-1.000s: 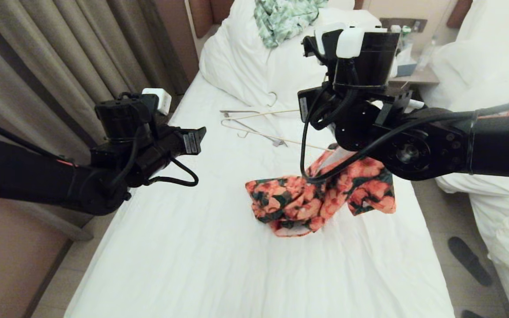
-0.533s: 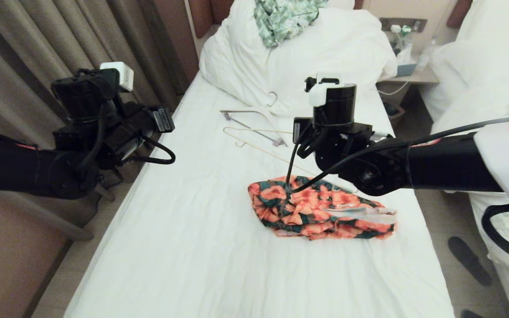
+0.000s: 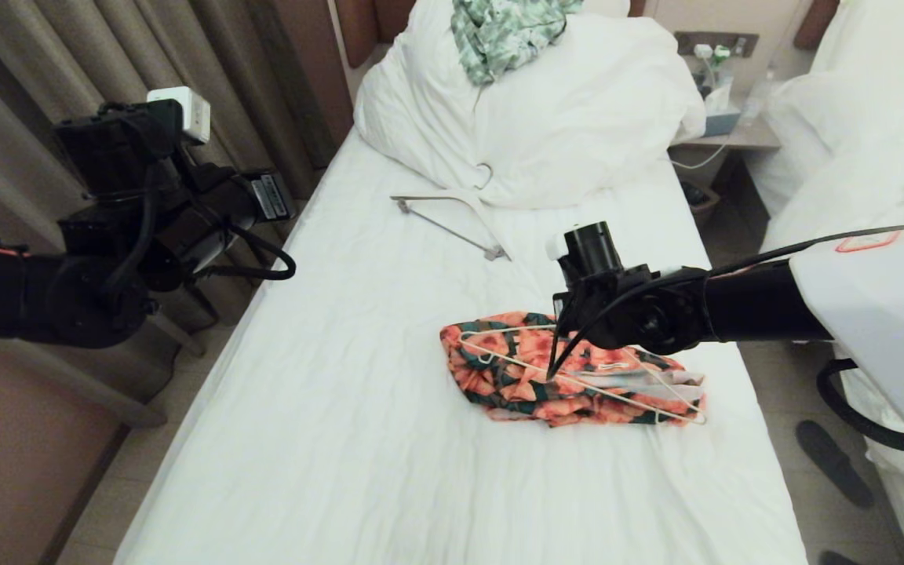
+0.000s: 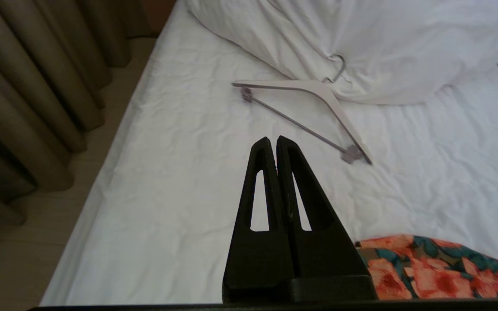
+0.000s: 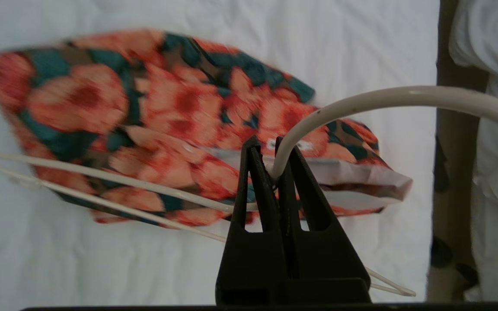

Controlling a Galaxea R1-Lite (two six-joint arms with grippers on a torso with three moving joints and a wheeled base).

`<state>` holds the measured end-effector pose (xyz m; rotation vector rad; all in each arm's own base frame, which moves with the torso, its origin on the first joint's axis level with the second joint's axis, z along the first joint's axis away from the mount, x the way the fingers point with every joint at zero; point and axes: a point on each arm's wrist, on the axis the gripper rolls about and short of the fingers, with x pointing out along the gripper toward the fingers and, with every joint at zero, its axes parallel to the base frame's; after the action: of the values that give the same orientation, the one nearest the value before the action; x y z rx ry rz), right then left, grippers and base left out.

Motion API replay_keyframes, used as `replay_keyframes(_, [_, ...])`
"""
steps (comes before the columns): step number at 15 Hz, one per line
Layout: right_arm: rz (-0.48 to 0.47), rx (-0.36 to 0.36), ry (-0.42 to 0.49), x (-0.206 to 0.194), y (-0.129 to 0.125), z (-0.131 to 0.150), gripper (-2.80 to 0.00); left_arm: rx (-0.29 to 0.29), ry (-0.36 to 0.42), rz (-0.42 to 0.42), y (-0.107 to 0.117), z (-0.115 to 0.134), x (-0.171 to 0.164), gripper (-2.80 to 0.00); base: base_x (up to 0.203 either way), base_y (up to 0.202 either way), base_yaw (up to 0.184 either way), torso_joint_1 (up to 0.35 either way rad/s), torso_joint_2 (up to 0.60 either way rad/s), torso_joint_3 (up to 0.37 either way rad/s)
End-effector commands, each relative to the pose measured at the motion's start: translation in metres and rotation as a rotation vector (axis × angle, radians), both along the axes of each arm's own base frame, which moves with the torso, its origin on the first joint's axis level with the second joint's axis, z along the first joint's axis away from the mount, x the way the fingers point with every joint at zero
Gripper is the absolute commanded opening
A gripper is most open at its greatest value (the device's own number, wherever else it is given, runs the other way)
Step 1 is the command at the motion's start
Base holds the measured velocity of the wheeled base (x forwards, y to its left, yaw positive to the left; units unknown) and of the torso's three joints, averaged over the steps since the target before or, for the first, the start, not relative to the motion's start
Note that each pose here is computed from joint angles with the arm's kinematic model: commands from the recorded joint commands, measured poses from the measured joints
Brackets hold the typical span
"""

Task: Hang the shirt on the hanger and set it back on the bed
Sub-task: Place the hanger on the bed

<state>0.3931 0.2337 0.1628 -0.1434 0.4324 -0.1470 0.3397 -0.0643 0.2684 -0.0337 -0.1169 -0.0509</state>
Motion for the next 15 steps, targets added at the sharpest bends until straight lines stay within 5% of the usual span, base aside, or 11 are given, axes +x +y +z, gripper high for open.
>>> replay_keyframes(1, [-0.017,-0.029,0.044,0.010,-0.002,-0.023,-2.80,-0.002,-0.007,-0.002,-0.001,0.001,-0.001,-2.80,0.000,0.000,0.000,0.000,0.00,0.000])
replay_keyframes(2, [-0.022,-0.043,0.069,0.015,-0.002,-0.037,-2.80,-0.004,-0.008,-0.004,-0.001,0.001,-0.002,-2.80,0.000,0.000,0.000,0.000,0.00,0.000])
replay_keyframes(3, [-0.026,-0.051,0.084,0.019,-0.001,-0.049,0.00,-0.008,-0.013,-0.004,-0.001,0.003,-0.002,-2.80,0.000,0.000,0.000,0.000,0.00,0.000])
replay_keyframes(9, [-0.023,-0.079,0.086,-0.010,0.000,-0.029,0.00,-0.025,-0.033,-0.013,0.000,0.011,-0.017,-2.80,0.000,0.000,0.000,0.000,0.00,0.000])
replay_keyframes(10, [-0.040,-0.112,0.095,-0.022,-0.001,-0.029,-2.80,-0.029,-0.041,-0.016,0.001,0.013,-0.023,-2.80,0.000,0.000,0.000,0.000,0.00,0.000])
replay_keyframes(15, [-0.061,-0.086,0.054,-0.104,-0.033,0.011,-2.80,-0.061,0.004,-0.056,-0.004,-0.003,-0.061,-2.80,0.000,0.000,0.000,0.000,0.00,0.000])
